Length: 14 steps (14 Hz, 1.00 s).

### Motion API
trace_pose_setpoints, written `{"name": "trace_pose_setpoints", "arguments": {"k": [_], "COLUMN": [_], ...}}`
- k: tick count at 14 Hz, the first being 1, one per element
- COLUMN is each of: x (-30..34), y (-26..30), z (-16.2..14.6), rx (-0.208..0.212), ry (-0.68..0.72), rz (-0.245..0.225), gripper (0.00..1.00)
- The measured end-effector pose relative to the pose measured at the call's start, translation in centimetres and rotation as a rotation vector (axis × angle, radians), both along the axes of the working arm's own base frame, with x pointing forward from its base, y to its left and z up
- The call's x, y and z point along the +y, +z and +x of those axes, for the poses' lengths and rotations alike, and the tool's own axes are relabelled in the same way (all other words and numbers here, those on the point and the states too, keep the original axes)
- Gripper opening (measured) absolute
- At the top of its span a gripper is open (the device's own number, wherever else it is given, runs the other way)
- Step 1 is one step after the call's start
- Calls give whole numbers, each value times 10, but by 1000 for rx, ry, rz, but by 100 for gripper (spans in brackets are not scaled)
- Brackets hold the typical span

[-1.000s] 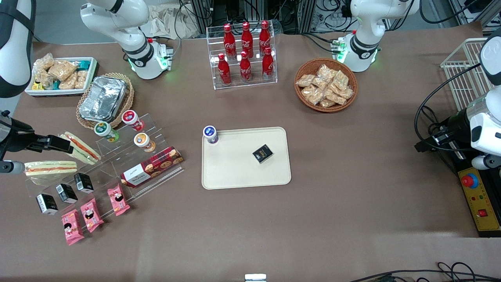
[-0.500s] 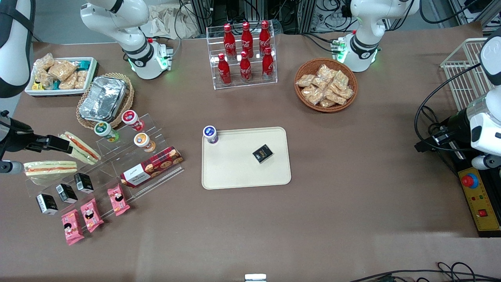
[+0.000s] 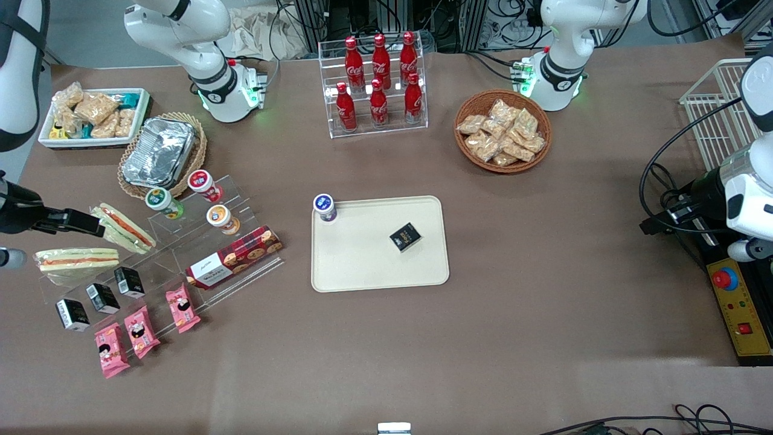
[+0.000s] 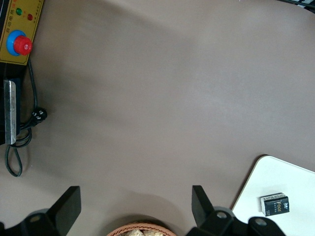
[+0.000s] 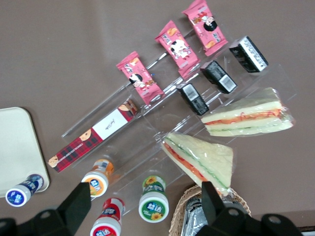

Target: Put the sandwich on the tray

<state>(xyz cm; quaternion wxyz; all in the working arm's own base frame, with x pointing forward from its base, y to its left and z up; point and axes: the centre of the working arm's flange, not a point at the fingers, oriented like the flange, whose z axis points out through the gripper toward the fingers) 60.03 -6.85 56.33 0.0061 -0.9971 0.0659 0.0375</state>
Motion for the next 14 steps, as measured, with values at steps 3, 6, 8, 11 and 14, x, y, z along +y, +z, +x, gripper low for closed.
{"name": "trace_pose_setpoints", "arguments": {"k": [3,6,8,11,14], "x": [-35,-72,-83,-110,-146], "y": [-7,-15,-16,-15,-26], "z": [-3,-6,-4,-7,-14], "rx": [10,6,-14,-43,-38], "ry": [-30,-73,-191,-367,-575], "rz": [6,21,7,-9,-21], "gripper": [100,100,100,99,99]}}
